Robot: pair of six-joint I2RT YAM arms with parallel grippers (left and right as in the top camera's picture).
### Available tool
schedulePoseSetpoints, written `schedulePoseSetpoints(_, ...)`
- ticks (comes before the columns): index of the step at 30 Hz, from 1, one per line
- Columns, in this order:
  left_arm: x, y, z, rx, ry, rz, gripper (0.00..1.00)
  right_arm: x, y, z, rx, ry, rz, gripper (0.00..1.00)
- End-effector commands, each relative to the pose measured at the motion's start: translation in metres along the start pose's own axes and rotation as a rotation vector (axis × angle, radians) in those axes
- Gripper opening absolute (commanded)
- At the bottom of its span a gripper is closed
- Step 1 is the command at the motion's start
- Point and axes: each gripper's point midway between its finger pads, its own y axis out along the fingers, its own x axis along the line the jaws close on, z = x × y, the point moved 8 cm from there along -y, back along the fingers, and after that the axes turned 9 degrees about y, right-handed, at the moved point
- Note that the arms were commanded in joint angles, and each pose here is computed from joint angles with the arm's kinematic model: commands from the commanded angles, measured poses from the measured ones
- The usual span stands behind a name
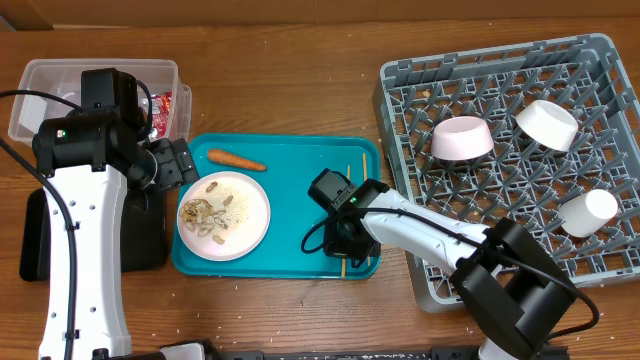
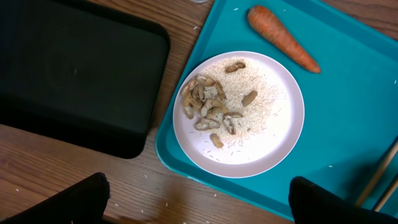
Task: Sort waste into correct bins and load items into the dishwasher
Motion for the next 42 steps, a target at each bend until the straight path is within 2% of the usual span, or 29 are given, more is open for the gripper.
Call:
schedulePoseSetpoints(1,0.001,-0.003,0.0,-0.006,-0.003,0.005,0.94,0.008,-0.016,-0.007,-0.021,-0.073,-0.003,0.04)
schedulePoseSetpoints(6,0.001,-0.003,0.0,-0.006,-0.004,0.005,0.94,0.003,-0.076,-0.028,-0.162,-0.053,0.073,0.04)
schedulePoseSetpoints(10,0.001,-0.003,0.0,-0.006,-0.004,0.005,0.94,-0.005,-0.133,-0.042,-0.271,-0.171,0.062,0.04)
schedulePoseSetpoints(13,0.001,-0.003,0.0,-0.006,-0.004,0.005,0.94,-0.028,-0.163,-0.051,-0.331,-0.21,0.106,0.04)
schedulePoseSetpoints(15,0.001,-0.003,0.0,-0.006,-0.004,0.005,0.94,-0.048,-0.169,-0.058,-0.341,-0.164,0.168,0.04)
schedulePoseSetpoints(19,0.001,-0.003,0.0,-0.006,-0.004,0.005,0.94,-0.083,-0.168,-0.072,-0.28,-0.087,0.227,0.04)
schedulePoseSetpoints(26,0.001,-0.003,0.001,0.001,-0.003,0.004,0.94,-0.109,-0.127,-0.075,-0.134,-0.149,0.196,0.04)
schedulePoseSetpoints(36,0.001,-0.003,0.001,0.001,-0.003,0.004,0.94,-0.115,-0.106,-0.073,-0.119,-0.148,0.206,0.05)
schedulePoseSetpoints(38,0.001,-0.003,0.001,0.001,-0.003,0.004,0.94,-0.115,-0.106,-0.073,-0.12,-0.148,0.204,0.09)
schedulePoseSetpoints(39,0.001,-0.003,0.001,0.001,-0.003,0.004,0.94,-0.115,-0.106,-0.073,-0.117,-0.148,0.206,0.14)
schedulePoseSetpoints(40,0.001,-0.003,0.001,0.001,-0.003,0.004,0.94,-0.115,-0.107,-0.072,-0.112,-0.148,0.207,0.24)
schedulePoseSetpoints(41,0.001,-0.003,0.001,0.001,-0.003,0.004,0.94,-0.116,-0.107,-0.071,-0.105,-0.148,0.209,0.28)
schedulePoseSetpoints(42,0.001,-0.003,0.001,0.001,-0.003,0.004,0.94,-0.116,-0.107,-0.07,-0.1,-0.147,0.208,0.38)
